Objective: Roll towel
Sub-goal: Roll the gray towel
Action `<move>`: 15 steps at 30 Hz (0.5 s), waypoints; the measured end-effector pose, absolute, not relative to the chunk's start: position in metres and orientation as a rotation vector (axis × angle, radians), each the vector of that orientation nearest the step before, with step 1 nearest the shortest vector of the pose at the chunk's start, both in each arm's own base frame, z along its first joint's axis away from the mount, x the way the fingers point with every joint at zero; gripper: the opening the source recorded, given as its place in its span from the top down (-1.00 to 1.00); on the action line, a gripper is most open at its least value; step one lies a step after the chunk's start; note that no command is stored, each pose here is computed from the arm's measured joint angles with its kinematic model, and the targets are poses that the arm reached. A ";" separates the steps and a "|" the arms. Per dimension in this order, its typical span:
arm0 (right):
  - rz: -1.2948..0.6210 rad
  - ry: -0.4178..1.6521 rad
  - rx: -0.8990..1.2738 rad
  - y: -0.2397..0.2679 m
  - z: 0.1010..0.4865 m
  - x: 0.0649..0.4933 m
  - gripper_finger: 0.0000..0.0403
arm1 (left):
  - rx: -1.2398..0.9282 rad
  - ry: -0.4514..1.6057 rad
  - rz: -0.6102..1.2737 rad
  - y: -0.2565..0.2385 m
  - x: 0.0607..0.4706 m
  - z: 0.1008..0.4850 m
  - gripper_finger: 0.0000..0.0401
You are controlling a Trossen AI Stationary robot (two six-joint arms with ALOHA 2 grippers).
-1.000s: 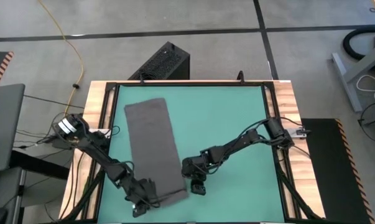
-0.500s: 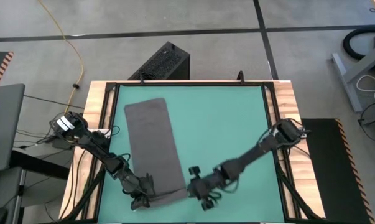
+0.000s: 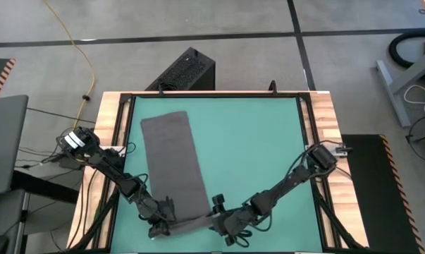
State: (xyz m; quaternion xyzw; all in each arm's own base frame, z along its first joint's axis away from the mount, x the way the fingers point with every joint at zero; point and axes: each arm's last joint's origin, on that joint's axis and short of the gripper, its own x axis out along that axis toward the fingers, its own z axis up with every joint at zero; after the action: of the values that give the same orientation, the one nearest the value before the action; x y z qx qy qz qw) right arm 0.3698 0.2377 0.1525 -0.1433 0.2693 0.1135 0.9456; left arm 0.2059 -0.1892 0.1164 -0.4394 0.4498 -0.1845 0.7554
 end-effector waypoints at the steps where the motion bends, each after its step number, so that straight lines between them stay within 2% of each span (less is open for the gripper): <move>1: 0.217 0.552 -0.301 0.238 0.148 0.371 -0.25 | -0.957 0.980 -0.403 -0.189 0.206 0.116 0.97; 6: 0.207 0.529 -0.348 0.245 0.147 0.379 -0.27 | -0.948 0.978 -0.411 -0.189 0.206 0.116 0.97; 15: 0.177 0.581 -0.409 0.249 0.113 0.391 -0.26 | -0.938 0.952 -0.431 -0.190 0.207 0.118 0.97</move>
State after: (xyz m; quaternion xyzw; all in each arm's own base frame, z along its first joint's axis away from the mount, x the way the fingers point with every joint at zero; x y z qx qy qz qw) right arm 0.3908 0.2489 0.1126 -0.2001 0.2841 0.0864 0.9337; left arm 0.2068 -0.1898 0.1178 -0.4314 0.4380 -0.1983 0.7634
